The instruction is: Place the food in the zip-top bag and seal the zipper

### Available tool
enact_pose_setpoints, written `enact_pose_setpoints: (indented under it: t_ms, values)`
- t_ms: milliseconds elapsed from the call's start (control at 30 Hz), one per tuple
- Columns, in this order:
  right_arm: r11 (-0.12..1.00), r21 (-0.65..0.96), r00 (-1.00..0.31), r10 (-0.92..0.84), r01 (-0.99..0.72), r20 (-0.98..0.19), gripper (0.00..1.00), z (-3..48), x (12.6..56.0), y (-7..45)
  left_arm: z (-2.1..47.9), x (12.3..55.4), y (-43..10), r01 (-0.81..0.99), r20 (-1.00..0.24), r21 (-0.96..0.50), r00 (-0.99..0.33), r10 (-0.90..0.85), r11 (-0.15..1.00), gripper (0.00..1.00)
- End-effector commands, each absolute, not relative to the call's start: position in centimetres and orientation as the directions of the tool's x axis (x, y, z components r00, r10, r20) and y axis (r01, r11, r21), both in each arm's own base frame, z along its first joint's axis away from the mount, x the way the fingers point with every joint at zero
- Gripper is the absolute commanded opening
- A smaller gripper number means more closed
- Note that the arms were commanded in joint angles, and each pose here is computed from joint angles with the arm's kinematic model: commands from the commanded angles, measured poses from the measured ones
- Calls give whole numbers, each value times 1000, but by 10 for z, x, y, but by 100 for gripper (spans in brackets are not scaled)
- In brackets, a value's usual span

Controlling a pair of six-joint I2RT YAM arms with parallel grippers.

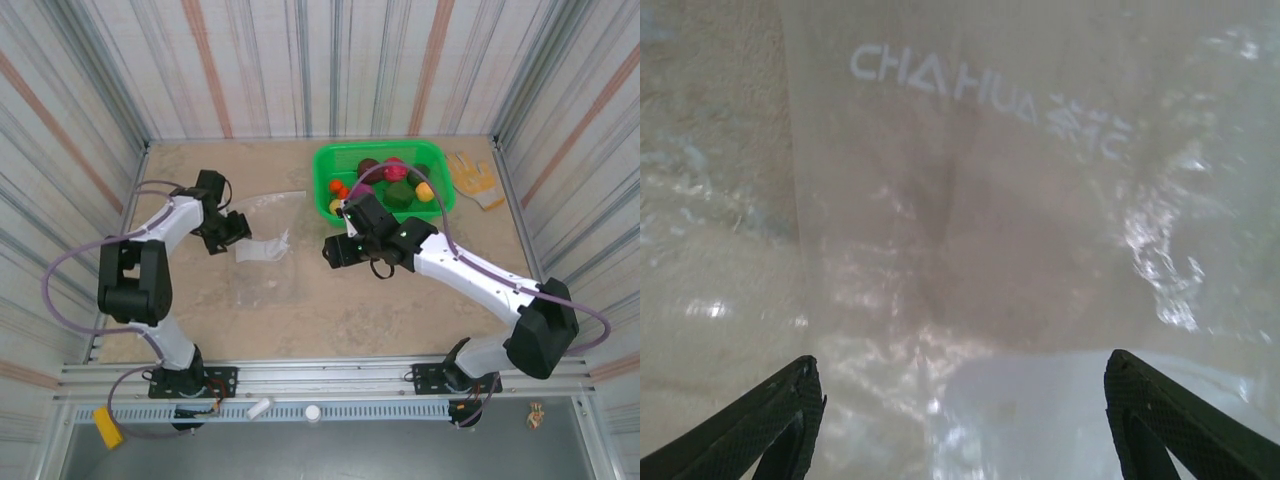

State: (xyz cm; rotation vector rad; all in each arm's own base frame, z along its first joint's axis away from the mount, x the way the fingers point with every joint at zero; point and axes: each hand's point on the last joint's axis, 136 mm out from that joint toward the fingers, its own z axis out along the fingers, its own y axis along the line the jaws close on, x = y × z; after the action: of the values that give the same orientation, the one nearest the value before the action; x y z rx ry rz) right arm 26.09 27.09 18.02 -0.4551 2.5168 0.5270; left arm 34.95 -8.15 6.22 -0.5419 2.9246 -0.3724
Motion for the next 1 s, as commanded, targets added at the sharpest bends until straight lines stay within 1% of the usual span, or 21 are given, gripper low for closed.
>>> enact_pose_setpoints:
  t_ms: [0,133,300,367,400,467,500,533,600,633,700,767,833,900,967]
  values:
    - [873,224,-772,-231,-433,-592,83,193,262,265,55,357,-81,-330,-84,-245,-930,-359,912,76]
    - [873,221,-770,-233,-435,-594,83,190,252,255,57,382,-50,-316,-164,-89,-931,-327,944,75]
    - [877,209,-756,-227,-434,-614,84,196,242,240,62,412,-14,-313,-218,63,-931,-293,948,75]
    - [879,197,-749,-231,-434,-621,85,199,240,235,65,427,-6,-286,-240,123,-938,-251,950,71]
    - [882,185,-743,-234,-433,-627,85,202,240,232,65,434,-3,-271,-242,145,-942,-231,952,64]
    - [889,164,-735,-235,-426,-636,86,207,240,226,72,442,-2,-279,-239,163,-942,-237,946,58]
    - [891,158,-730,-236,-426,-641,86,209,240,224,80,446,-11,-280,-255,124,-936,-242,952,53]
    - [893,154,-727,-233,-423,-646,86,211,240,222,91,449,-21,-284,-285,82,-925,-250,955,53]
    - [903,144,-723,-220,-405,-655,86,214,242,217,115,452,-49,-312,-329,-63,-890,-315,948,54]
    - [906,143,-725,-214,-398,-655,87,213,243,216,124,451,-60,-352,-323,-150,-865,-383,924,56]
    - [911,152,-731,-199,-383,-653,87,209,245,217,135,445,-81,-467,-258,-311,-797,-546,828,65]
    - [916,164,-740,-180,-367,-647,87,203,247,219,144,438,-94,-564,-227,-351,-723,-653,747,70]
    - [919,178,-752,-164,-351,-639,86,198,249,222,152,430,-101,-661,-231,-332,-635,-737,673,75]
    - [916,190,-762,-164,-353,-626,85,193,249,227,152,421,-103,-767,-207,-317,-517,-830,557,79]
    - [914,196,-771,-167,-354,-615,85,191,249,230,143,415,-107,-844,-148,-317,-406,-902,432,81]
